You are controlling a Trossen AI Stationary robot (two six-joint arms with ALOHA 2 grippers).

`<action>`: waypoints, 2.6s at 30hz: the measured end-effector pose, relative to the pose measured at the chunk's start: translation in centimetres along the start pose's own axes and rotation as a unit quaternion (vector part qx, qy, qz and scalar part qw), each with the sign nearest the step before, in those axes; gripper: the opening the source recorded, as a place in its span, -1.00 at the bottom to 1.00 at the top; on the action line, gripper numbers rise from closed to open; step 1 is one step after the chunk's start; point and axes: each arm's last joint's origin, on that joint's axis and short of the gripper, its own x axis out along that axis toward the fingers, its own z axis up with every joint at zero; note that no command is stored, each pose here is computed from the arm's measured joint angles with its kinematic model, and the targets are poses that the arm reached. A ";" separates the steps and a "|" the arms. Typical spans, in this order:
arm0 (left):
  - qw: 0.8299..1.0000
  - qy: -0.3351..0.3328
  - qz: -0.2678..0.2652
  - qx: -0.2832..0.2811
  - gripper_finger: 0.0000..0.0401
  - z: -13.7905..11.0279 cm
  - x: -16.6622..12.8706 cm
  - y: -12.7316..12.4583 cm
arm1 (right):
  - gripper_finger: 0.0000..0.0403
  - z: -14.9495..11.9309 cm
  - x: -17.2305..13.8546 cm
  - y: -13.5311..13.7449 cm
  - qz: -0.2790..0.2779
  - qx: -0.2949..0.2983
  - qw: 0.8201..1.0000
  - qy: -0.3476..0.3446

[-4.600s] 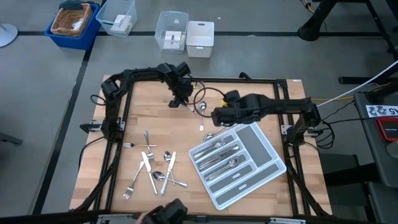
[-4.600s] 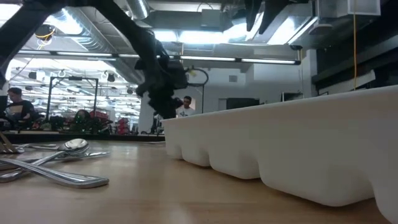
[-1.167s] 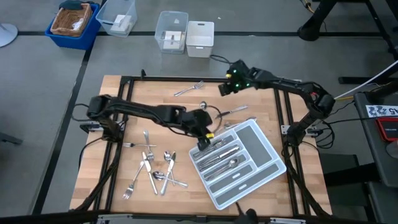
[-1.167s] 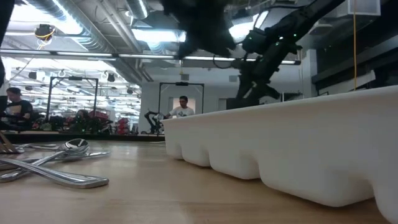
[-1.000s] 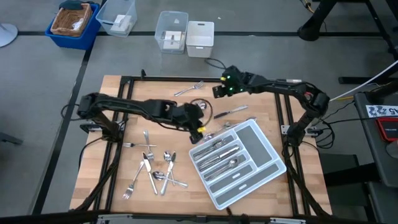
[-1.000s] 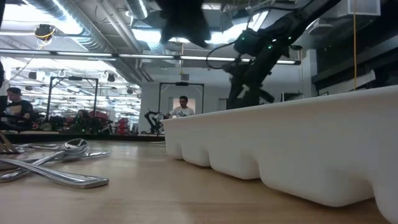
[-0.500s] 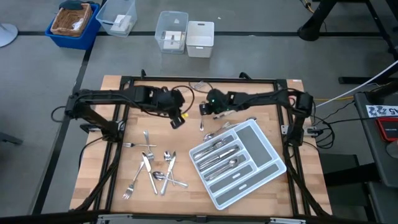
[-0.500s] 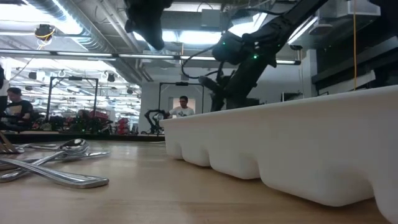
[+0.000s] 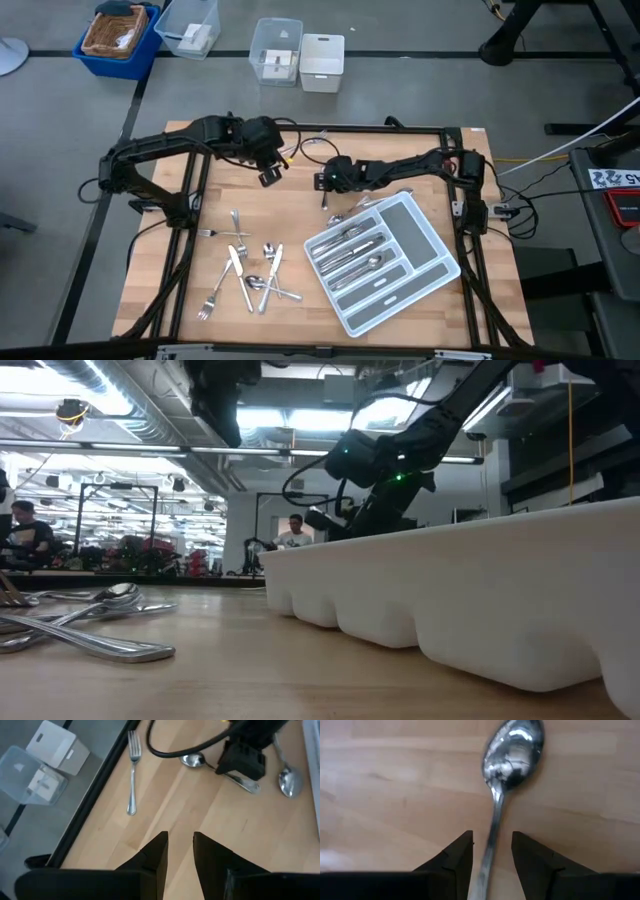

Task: Sort silverware
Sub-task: Put the silver spoon into the silverware tray

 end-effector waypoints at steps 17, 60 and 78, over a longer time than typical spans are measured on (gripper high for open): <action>1.000 0.006 -0.016 0.026 -0.59 -0.1 0.1 0.4 | -0.30 0.3 1.4 -0.2 -0.010 0.011 0.998 -0.067; 0.997 0.015 -0.040 0.069 -0.59 -0.4 -0.2 0.5 | -0.99 1.4 -7.6 2.4 0.033 -0.037 0.997 -0.066; 0.982 0.007 -0.141 0.129 -0.59 -0.5 -0.3 -0.1 | -0.98 -5.0 -18.6 4.7 0.118 -0.083 0.989 -0.025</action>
